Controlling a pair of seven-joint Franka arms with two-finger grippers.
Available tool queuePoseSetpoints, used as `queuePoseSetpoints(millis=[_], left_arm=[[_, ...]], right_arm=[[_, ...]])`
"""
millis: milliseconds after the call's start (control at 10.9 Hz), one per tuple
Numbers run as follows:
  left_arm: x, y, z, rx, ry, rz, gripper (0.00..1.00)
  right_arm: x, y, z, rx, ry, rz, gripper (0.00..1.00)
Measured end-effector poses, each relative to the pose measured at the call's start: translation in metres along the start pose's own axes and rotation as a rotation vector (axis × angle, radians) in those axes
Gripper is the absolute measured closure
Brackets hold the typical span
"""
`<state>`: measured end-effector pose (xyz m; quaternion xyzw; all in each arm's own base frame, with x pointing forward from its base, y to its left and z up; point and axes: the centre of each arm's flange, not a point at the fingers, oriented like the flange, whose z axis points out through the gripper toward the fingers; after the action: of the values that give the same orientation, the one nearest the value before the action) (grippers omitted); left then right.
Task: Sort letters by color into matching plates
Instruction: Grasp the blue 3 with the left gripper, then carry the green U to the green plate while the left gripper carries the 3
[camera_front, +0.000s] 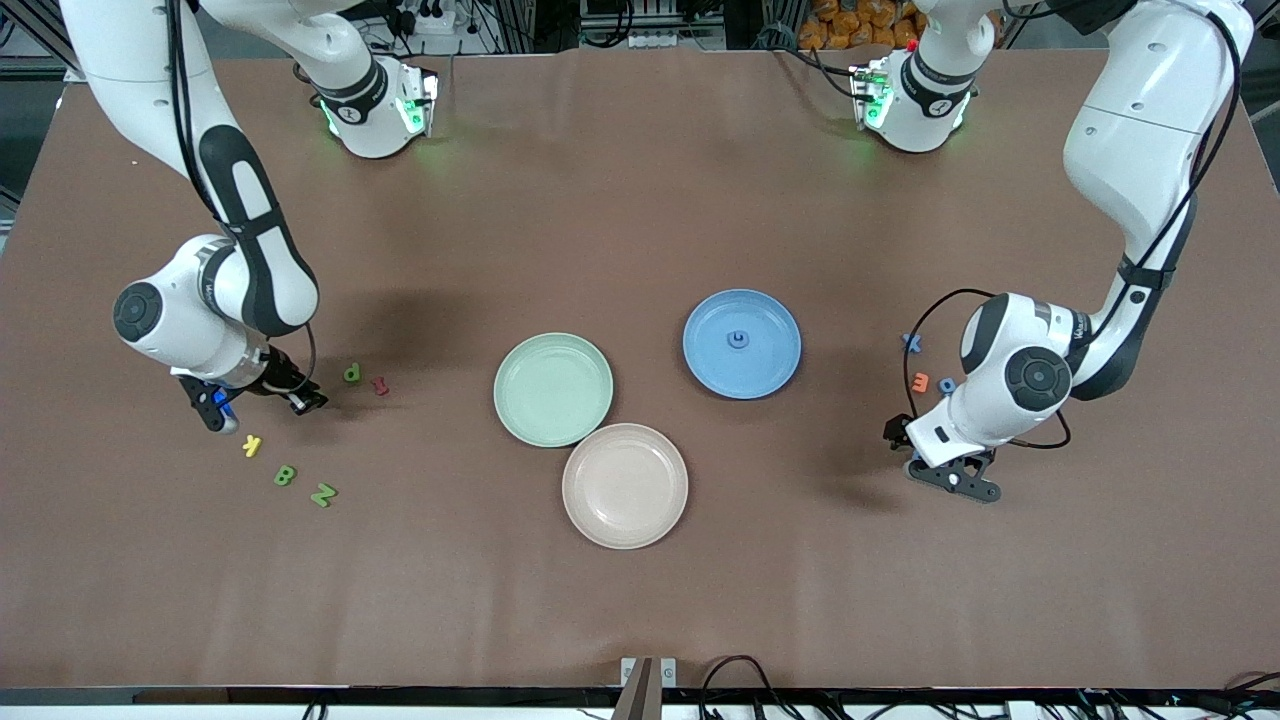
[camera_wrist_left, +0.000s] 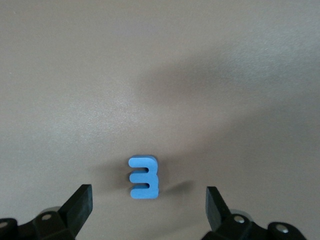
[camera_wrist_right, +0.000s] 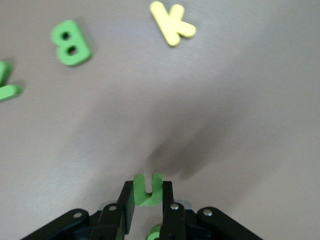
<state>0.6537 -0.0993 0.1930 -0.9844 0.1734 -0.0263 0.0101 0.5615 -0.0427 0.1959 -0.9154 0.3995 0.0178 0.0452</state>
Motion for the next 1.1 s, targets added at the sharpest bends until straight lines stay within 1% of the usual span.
queuePoseSetpoints(millis=[92, 184, 367, 551, 642, 734, 918, 1010, 1101], left_arm=[[-0.001, -0.002, 0.005, -0.003, -0.006, -0.004, 0.00], [-0.001, -0.004, 0.009, -0.004, -0.010, -0.007, 0.00], [0.000, -0.007, 0.015, -0.007, -0.012, -0.012, 0.00], [0.000, -0.007, 0.020, -0.011, -0.018, -0.012, 0.00], [-0.001, -0.007, 0.022, -0.012, -0.020, -0.012, 0.04], [0.000, -0.007, 0.022, -0.014, -0.019, -0.014, 0.16], [0.003, -0.010, 0.017, -0.012, -0.009, -0.020, 0.45], [0.004, -0.013, 0.015, -0.010, -0.005, -0.023, 0.56], [0.005, -0.013, 0.013, -0.011, -0.003, -0.025, 0.70]], right_arm=[[0.002, -0.007, -0.007, 0.000, 0.003, -0.050, 0.74], [0.003, -0.013, -0.012, -0.012, 0.010, -0.098, 0.74], [0.001, -0.024, -0.017, -0.066, 0.030, -0.203, 0.74], [-0.004, -0.037, -0.022, -0.087, 0.054, -0.275, 0.74], [-0.007, -0.046, -0.025, -0.083, 0.063, -0.301, 0.74], [-0.012, -0.055, -0.029, -0.078, 0.068, -0.330, 0.74], [-0.025, -0.075, -0.033, -0.077, 0.064, -0.384, 0.74], [-0.033, -0.085, -0.034, -0.076, 0.064, -0.409, 0.74], [-0.044, -0.096, -0.035, -0.072, 0.064, -0.437, 0.74]])
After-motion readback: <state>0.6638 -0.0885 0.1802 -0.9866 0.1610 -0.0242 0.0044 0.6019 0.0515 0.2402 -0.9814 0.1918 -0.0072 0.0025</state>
